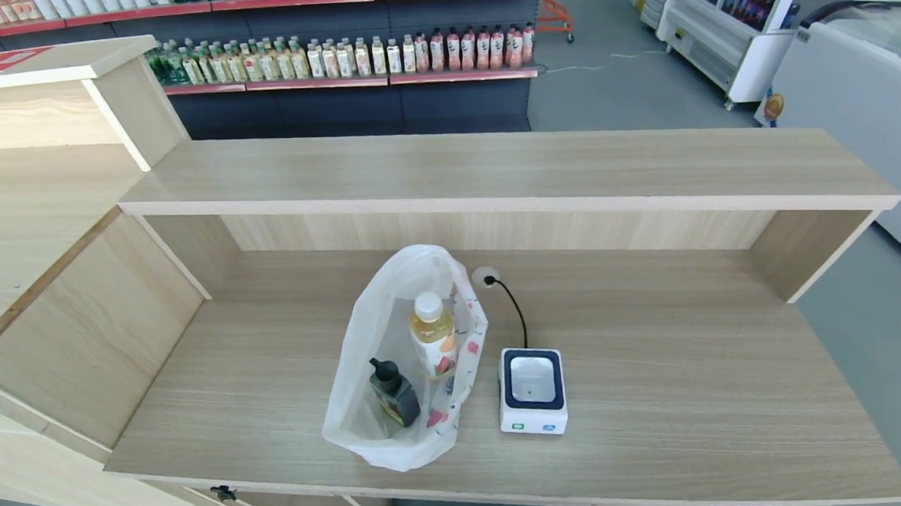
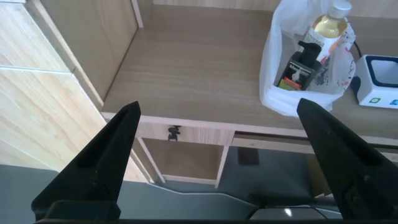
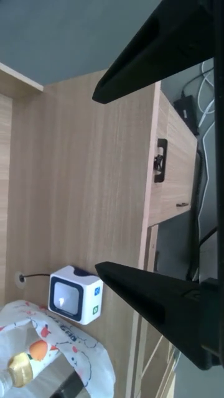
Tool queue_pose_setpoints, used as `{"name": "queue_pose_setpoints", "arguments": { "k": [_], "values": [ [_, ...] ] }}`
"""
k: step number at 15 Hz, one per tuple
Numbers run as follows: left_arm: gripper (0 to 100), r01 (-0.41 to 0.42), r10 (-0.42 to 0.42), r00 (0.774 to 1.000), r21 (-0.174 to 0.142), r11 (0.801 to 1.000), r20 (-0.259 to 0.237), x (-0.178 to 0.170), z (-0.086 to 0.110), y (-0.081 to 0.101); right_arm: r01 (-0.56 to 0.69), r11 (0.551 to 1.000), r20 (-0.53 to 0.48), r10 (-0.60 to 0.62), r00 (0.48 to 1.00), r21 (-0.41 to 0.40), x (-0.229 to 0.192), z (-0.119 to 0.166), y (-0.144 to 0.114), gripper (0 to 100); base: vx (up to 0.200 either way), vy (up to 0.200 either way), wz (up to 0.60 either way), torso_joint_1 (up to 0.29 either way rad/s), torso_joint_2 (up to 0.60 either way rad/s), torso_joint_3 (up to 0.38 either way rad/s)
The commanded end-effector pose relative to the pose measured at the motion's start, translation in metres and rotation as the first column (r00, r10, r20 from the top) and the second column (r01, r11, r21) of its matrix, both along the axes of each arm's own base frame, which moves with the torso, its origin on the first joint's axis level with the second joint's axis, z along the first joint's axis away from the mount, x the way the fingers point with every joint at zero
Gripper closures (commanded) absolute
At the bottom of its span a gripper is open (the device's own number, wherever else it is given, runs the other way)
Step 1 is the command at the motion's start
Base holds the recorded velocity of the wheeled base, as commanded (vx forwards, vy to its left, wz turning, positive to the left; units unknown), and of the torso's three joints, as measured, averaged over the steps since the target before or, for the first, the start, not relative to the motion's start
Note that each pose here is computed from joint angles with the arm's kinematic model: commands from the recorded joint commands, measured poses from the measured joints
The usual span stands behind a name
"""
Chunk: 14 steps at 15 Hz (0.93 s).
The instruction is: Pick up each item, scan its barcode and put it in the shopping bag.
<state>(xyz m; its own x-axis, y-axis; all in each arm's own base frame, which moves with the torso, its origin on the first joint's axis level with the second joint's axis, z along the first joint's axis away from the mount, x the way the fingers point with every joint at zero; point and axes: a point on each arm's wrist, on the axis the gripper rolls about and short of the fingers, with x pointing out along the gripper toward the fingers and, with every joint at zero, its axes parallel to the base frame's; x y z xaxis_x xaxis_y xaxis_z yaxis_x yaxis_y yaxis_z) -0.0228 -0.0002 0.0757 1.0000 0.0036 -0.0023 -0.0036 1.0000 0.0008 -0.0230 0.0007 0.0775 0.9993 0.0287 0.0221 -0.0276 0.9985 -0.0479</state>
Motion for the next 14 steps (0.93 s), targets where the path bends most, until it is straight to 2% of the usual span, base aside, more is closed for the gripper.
{"name": "queue_pose_setpoints", "arguments": {
  "k": [1, 4, 5, 14],
  "values": [
    [0, 0.001, -0.001, 1.000, -0.001, 1.000, 0.001, -0.0001, -0.0001, 0.0000, 0.001, 1.000, -0.002, -0.001, 1.000, -0.002, 0.0002, 0.0000, 0.0001, 0, 0.000, 0.000, 0.00, 0.000, 0.00, 0.000],
    [0, 0.001, -0.001, 1.000, -0.001, 1.000, 0.001, -0.0001, -0.0001, 0.0000, 0.001, 1.000, -0.004, -0.001, 1.000, -0.002, 0.0002, -0.0002, 0.0001, 0, 0.000, 0.000, 0.00, 0.000, 0.00, 0.000],
    [0, 0.001, -0.001, 1.000, -0.001, 1.000, 0.001, -0.0001, -0.0001, 0.0000, 0.000, 1.000, -0.004, 0.000, 1.000, -0.003, 0.0002, -0.0002, 0.0000, 100, 0.000, 0.000, 0.00, 0.000, 0.00, 0.000],
    [0, 0.001, -0.001, 1.000, -0.001, 1.000, 0.001, -0.0001, -0.0001, 0.0000, 0.000, 1.000, -0.004, 0.000, 1.000, 0.000, 0.0002, -0.0002, 0.0000, 100, 0.000, 0.000, 0.00, 0.000, 0.00, 0.000]
  ]
}}
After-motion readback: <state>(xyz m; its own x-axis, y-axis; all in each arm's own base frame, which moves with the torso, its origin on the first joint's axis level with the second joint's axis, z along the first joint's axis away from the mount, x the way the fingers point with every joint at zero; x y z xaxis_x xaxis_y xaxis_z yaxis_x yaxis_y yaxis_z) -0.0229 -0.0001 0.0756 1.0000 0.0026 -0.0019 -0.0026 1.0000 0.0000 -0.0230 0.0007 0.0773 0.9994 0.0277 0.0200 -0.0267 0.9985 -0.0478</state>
